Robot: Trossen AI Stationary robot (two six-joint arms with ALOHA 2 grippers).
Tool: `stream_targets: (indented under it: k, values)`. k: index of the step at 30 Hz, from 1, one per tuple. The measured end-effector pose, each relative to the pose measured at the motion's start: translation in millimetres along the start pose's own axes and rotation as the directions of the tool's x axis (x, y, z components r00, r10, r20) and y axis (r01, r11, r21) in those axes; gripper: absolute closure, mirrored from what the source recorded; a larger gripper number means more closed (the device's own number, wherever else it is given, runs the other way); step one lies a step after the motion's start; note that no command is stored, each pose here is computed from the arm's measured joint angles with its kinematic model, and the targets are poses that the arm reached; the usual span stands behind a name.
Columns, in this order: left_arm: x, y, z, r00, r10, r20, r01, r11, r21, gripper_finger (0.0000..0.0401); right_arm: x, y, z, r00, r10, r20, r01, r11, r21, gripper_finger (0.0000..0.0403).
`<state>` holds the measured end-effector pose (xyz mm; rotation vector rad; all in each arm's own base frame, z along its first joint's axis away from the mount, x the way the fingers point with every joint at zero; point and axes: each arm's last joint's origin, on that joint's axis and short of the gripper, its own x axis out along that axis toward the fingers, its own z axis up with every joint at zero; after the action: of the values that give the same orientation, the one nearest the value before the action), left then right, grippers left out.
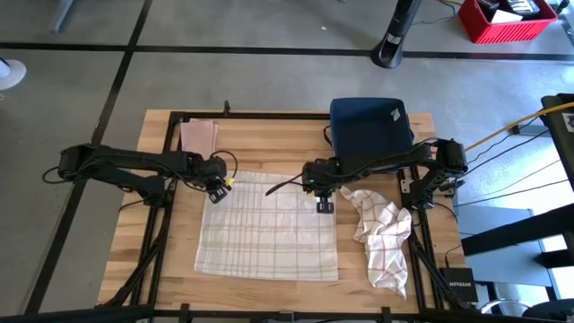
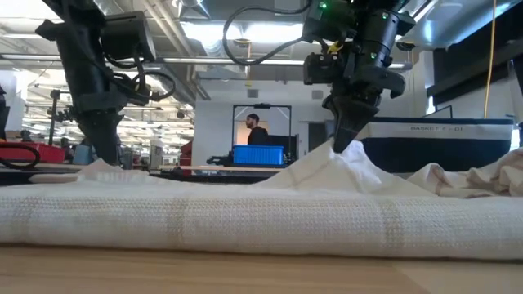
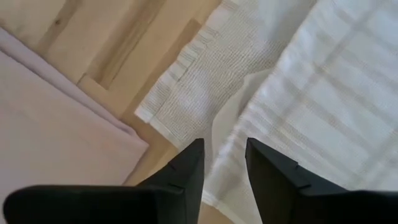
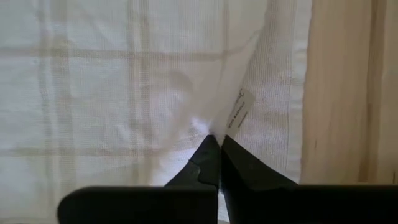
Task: Fold towel
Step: Fold the white patterned towel
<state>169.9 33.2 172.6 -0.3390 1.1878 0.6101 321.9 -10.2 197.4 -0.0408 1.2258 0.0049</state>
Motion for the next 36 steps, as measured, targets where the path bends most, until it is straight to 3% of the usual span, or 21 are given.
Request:
stream_targets:
  k: [5, 18, 30, 36]
  values:
    - [14, 2, -13, 0.999, -0.014, -0.03, 0.016, 0.998, 0.065, 0.0301, 0, 0, 0, 1.0, 0.0, 0.001, 0.0, 1.0, -0.02, 0.0394]
    - [18, 1, -16, 0.998, -0.058, -0.037, 0.059, 0.997, 0.05, 0.0312, 0, -1, 3, 1.0, -0.003, 0.028, 0.004, 0.999, -0.047, 0.0393]
    - [30, -3, -14, 0.995, -0.016, -0.096, 0.026, 0.993, 0.113, 0.0379, 0, -1, 3, 1.0, -0.006, 0.028, 0.008, 0.997, -0.071, 0.0393]
    - [14, -5, -4, 0.995, -0.016, -0.098, 0.026, 0.994, 0.108, 0.0392, -7, 0, 0, 0.999, -0.047, 0.018, 0.048, 0.997, -0.056, 0.0393]
